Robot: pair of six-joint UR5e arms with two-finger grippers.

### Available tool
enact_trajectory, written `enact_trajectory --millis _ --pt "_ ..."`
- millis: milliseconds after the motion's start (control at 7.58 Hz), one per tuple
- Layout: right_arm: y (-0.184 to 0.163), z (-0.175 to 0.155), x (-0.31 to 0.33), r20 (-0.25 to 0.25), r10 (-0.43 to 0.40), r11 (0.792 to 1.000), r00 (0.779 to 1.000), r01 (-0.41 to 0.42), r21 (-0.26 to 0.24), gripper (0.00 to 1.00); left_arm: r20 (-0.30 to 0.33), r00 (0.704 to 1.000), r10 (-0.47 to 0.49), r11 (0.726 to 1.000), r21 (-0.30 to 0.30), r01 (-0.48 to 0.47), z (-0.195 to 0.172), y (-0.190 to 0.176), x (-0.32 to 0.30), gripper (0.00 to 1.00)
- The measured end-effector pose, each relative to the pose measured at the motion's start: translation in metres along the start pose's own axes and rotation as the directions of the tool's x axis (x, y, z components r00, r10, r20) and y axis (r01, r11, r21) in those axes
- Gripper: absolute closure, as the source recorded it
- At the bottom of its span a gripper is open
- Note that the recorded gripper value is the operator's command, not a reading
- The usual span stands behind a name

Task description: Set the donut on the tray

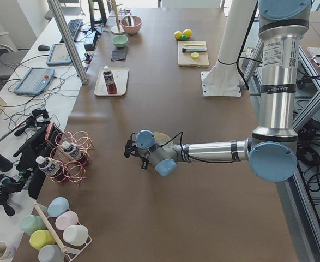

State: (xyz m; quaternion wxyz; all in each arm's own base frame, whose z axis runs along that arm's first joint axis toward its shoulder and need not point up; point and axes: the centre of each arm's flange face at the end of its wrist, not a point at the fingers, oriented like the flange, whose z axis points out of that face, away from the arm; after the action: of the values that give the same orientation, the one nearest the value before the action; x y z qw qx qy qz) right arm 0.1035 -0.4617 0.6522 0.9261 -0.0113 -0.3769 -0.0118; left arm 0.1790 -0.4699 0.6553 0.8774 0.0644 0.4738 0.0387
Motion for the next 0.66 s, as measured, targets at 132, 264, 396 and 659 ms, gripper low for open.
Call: enact_trajectory --millis 132,264,396,659 --pt "0.001 0.001 0.000 0.001 0.002 1.000 1.000 -0.002 -0.001 0.00 -0.004 1.000 0.008 1.000 -0.008 -0.008 0.005 0.007 0.001 0.54" --pt "0.001 0.001 0.000 0.001 0.010 1.000 1.000 -0.010 -0.001 0.00 -0.007 1.000 0.014 1.000 -0.013 -0.014 0.007 0.012 0.001 0.74" --pt "0.001 0.001 0.000 0.001 0.017 1.000 1.000 -0.017 -0.001 0.00 -0.008 1.000 0.019 1.000 -0.015 -0.019 0.009 0.014 0.001 0.96" --pt "0.002 0.001 0.001 0.002 0.023 1.000 1.000 -0.023 -0.002 0.00 -0.011 1.000 0.026 1.000 -0.015 -0.027 0.008 0.020 -0.001 1.00"
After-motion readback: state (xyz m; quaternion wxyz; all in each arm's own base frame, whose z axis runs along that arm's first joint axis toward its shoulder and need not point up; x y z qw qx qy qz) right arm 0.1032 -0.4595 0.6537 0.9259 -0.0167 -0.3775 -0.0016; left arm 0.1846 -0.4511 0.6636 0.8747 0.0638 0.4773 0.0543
